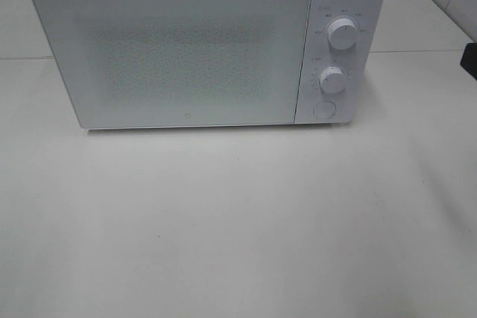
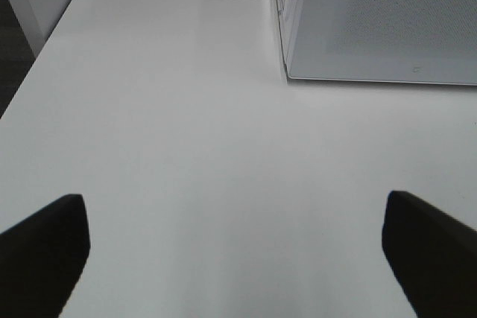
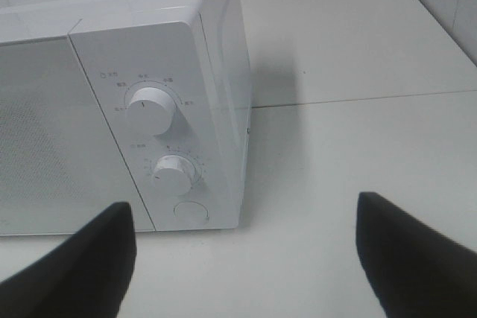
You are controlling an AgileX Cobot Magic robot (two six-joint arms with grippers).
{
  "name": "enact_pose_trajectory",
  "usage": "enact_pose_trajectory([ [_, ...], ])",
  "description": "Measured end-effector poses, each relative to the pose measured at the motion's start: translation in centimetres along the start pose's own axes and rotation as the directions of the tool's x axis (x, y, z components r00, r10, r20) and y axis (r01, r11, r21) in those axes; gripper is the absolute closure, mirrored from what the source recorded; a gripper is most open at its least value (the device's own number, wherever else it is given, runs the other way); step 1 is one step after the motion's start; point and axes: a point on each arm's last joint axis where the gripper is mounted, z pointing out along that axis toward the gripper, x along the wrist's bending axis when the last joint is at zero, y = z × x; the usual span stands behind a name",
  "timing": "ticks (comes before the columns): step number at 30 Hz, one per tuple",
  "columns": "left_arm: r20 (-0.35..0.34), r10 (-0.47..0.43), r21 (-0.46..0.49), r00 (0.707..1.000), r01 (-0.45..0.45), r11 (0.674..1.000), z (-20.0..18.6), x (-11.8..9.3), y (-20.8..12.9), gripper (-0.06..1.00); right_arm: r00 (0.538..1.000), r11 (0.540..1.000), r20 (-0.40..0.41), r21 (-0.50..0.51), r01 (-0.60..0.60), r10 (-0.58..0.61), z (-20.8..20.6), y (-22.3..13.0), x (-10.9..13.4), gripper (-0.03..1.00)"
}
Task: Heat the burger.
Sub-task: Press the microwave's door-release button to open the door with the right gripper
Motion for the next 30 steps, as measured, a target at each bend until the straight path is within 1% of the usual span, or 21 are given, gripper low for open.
enact_pose_trajectory([
  [2,0.0,0.0,0.0,1.0,0.0,1.0,0.0,0.0,0.0,-0.05,1.0,1.0,-0.001,0.003,0.0,0.0,0.4,-0.1,0.0,0.23],
  [4,0.0,0.0,0.0,1.0,0.0,1.0,0.0,0.0,0.0,-0.05,1.0,1.0,-0.003,0.009,-0.001,0.001,2.1,-0.5,0.0,0.23],
  [11,0.0,0.0,0.0,1.0,0.0,1.0,0.0,0.0,0.0,-0.05,0.999,1.0,-0.023,0.002,-0.026,0.026,4.5,-1.5,0.2,0.24],
  [12,0.0,0.0,0.0,1.0,0.0,1.0,0.0,0.0,0.0,-0.05,0.999,0.999,-0.034,0.011,-0.033,0.034,4.9,-1.8,0.4,0.25],
  [13,0.0,0.0,0.0,1.0,0.0,1.0,0.0,0.0,0.0,-0.05,0.996,0.999,-0.069,0.022,-0.047,0.048,5.7,-2.3,1.1,0.26],
  [14,0.0,0.0,0.0,1.0,0.0,1.0,0.0,0.0,0.0,-0.05,0.996,0.999,-0.069,0.022,-0.047,0.048,5.7,-2.3,1.1,0.26],
  [15,0.0,0.0,0.0,1.0,0.0,1.0,0.0,0.0,0.0,-0.05,0.993,0.998,-0.101,0.039,-0.055,0.059,6.4,-2.9,1.8,0.27],
  [16,0.0,0.0,0.0,1.0,0.0,1.0,0.0,0.0,0.0,-0.05,0.993,0.998,-0.101,0.039,-0.055,0.059,6.4,-2.9,1.8,0.27],
  [18,0.0,0.0,0.0,1.0,0.0,1.0,0.0,0.0,0.0,-0.05,0.988,0.996,-0.138,0.069,-0.061,0.07,7.3,-3.9,2.8,0.28],
  [22,0.0,0.0,0.0,1.0,0.0,1.0,0.0,0.0,0.0,-0.05,0.982,0.991,-0.159,0.102,-0.089,0.105,8.3,-5.0,3.6,0.28],
  [23,0.0,0.0,0.0,1.0,0.0,1.0,0.0,0.0,0.0,-0.05,0.979,0.988,-0.162,0.103,-0.112,0.128,8.5,-5.2,3.8,0.28],
  [24,0.0,0.0,0.0,1.0,0.0,1.0,0.0,0.0,0.0,-0.05,0.969,0.979,-0.163,0.115,-0.169,0.187,9.0,-5.7,4.2,0.3],
  [25,0.0,0.0,0.0,1.0,0.0,1.0,0.0,0.0,0.0,-0.05,0.969,0.979,-0.163,0.115,-0.169,0.187,9.0,-5.7,4.2,0.3],
  [26,0.0,0.0,0.0,1.0,0.0,1.0,0.0,0.0,0.0,-0.05,0.96,0.971,-0.165,0.118,-0.207,0.225,9.2,-5.9,4.4,0.31],
  [27,0.0,0.0,0.0,1.0,0.0,1.0,0.0,0.0,0.0,-0.05,0.939,0.949,-0.16,0.133,-0.285,0.304,9.7,-6.4,4.7,0.35],
  [28,0.0,0.0,0.0,1.0,0.0,1.0,0.0,0.0,0.0,-0.05,0.939,0.949,-0.16,0.133,-0.285,0.304,9.7,-6.4,4.7,0.35],
  [29,0.0,0.0,0.0,1.0,0.0,1.0,0.0,0.0,0.0,-0.05,0.906,0.916,-0.154,0.152,-0.372,0.394,10.0,-6.9,4.9,0.41],
  [30,0.0,0.0,0.0,1.0,0.0,1.0,0.0,0.0,0.0,-0.05,0.882,0.89,-0.146,0.162,-0.426,0.449,10.2,-7.1,4.9,0.45],
])
